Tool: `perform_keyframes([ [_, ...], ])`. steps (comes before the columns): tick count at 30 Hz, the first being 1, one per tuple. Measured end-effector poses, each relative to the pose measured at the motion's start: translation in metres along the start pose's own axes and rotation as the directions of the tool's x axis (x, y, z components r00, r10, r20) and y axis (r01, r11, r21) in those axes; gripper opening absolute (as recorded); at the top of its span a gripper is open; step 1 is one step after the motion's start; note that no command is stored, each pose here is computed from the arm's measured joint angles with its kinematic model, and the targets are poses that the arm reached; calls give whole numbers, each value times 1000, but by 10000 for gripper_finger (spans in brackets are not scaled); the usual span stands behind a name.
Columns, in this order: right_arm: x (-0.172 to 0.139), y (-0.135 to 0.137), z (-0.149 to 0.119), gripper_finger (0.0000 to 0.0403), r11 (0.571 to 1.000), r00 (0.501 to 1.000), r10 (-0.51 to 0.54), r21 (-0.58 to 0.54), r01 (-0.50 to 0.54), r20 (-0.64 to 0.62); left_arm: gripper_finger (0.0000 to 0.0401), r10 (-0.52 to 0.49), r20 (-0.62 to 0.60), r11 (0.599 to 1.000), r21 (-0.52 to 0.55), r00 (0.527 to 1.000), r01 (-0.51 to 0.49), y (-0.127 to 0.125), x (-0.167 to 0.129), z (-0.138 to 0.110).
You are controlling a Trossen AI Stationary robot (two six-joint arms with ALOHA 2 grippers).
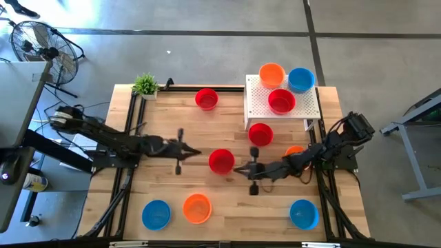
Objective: Pick & Place Mini bowls
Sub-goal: Stack the red bowl on top of the red bowl on the shelf
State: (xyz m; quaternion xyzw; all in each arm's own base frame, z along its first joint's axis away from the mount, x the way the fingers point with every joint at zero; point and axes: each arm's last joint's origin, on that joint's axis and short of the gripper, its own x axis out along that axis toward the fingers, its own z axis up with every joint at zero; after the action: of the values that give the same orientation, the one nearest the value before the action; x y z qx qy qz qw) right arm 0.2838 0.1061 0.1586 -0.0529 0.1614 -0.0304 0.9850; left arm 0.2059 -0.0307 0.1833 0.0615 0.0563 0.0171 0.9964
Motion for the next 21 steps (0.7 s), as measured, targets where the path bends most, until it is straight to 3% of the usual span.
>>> perform_keyframes([
  [4,16,-2,29,17,998,976,-66,-32,61,-209,1,87,62,995,-46,994,-84,20,-21,-16],
  [10,28,2,68,84,992,922,-103,-106,68,-374,1,146,68,986,-89,987,-139,40,-32,-30],
  [16,63,20,77,135,982,840,-70,-184,-35,-538,1,167,71,983,-93,983,-160,54,-33,-32],
  [21,89,29,71,141,973,760,-66,-211,-96,-647,1,189,69,977,-119,980,-180,58,-34,-32],
])
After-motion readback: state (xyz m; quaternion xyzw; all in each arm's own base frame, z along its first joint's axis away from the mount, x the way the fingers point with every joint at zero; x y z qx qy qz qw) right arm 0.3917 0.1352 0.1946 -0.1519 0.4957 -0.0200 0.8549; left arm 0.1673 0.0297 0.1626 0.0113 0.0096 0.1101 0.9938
